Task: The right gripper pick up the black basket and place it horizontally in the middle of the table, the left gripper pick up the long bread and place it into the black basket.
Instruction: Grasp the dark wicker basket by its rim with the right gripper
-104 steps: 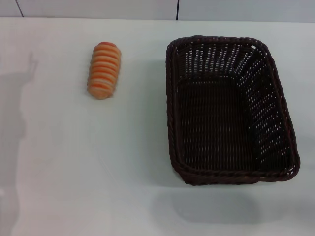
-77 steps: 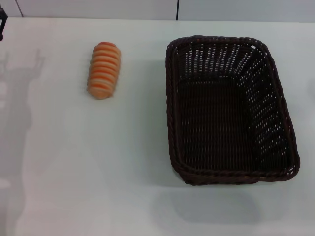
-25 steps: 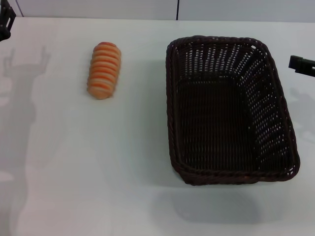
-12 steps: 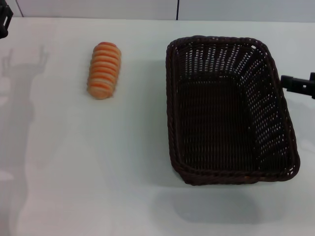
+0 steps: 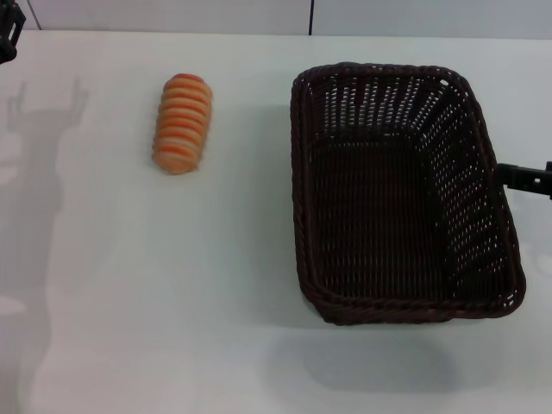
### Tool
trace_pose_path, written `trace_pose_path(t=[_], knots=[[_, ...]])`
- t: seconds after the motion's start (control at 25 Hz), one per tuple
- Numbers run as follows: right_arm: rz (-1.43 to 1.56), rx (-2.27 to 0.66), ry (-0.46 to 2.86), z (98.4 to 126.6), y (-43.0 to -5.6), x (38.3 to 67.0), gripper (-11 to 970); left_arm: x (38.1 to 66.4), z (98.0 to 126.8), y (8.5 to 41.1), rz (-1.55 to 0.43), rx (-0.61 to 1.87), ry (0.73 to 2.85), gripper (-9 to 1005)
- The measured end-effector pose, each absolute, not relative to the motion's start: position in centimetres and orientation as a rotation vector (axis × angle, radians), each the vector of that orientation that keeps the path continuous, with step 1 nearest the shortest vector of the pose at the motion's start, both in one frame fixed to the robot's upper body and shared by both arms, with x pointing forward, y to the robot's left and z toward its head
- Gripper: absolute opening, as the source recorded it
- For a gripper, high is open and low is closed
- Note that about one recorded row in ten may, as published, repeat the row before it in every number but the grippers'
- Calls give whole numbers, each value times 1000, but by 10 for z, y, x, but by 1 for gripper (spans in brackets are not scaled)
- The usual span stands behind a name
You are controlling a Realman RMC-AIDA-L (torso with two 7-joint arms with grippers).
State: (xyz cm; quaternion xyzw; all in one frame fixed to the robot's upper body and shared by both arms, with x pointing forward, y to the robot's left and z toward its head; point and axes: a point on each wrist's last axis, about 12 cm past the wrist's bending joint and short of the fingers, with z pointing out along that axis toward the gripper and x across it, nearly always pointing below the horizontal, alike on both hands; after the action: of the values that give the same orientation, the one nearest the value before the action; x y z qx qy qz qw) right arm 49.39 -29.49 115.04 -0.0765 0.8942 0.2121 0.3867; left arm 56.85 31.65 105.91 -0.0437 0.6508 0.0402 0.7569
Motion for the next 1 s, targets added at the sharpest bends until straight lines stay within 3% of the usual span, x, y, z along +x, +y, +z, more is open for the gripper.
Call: trace_pose_path(t=[0.84, 1.0], knots=[[566, -270, 2324, 1116, -279, 531, 811, 569, 1058, 312, 76, -82, 1421, 858], [552, -299, 2317, 1112, -277, 536, 684, 570, 1059, 310, 72, -78, 1419, 858]])
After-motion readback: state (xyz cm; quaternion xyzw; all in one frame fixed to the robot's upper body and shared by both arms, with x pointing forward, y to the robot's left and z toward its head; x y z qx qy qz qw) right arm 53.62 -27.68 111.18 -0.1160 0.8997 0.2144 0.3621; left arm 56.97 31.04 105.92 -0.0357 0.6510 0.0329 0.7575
